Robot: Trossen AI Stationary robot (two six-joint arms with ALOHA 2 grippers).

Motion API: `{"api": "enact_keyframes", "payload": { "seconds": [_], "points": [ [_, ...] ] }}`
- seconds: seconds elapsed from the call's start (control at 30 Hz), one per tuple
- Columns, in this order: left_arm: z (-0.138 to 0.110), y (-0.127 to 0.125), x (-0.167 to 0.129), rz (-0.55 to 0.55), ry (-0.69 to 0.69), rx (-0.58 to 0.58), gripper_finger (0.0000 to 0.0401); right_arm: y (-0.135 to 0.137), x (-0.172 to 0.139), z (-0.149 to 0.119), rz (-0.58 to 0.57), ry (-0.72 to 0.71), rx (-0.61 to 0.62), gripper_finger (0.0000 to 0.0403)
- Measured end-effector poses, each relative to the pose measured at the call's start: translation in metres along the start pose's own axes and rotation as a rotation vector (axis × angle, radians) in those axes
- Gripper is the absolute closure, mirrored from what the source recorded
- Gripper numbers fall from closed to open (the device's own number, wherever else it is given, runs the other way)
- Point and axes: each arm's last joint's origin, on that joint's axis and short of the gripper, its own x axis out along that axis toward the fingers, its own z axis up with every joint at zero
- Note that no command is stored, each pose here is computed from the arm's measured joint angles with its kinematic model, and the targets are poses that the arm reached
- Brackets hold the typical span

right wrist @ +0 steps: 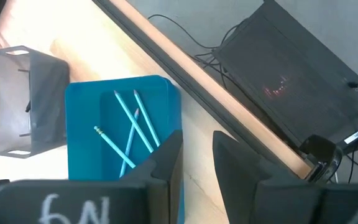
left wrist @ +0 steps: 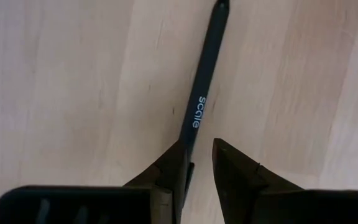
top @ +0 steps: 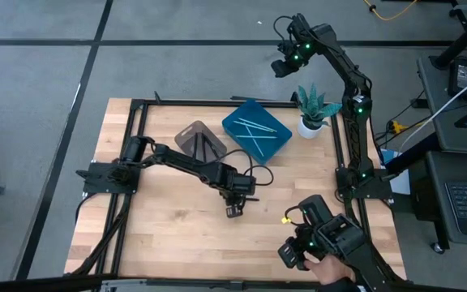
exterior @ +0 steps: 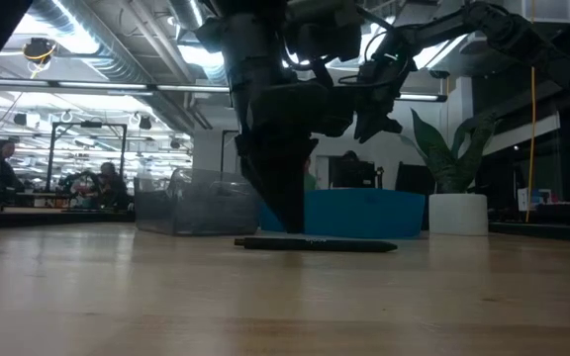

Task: Sort pens & pencils
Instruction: Put the black pen into the black bin

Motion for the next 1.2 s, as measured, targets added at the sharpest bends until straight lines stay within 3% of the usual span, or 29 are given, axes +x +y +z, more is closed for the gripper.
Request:
{"api": "enact_keyframes", "payload": {
  "seconds": [0.63, 0.9, 1.2],
  "points": [
    [-0.001, -0.001, 0.016, -0.046, 0.03, 0.014, 0.0331, 0.001, 0.0, 0.0, 0.022, -0.003, -0.007, 0.0313],
    [0.0, -0.002, 0.016, -0.049, 0.021, 0.023, 0.0387, 0.001, 0.0, 0.0, 0.022, -0.003, -0.003, 0.0313],
    [0.001, -0.003, 0.016, -0.038, 0.013, -0.001, 0.0387, 0.001, 0.0, 0.0, 0.022, -0.002, 0.013, 0.0313]
  ]
}}
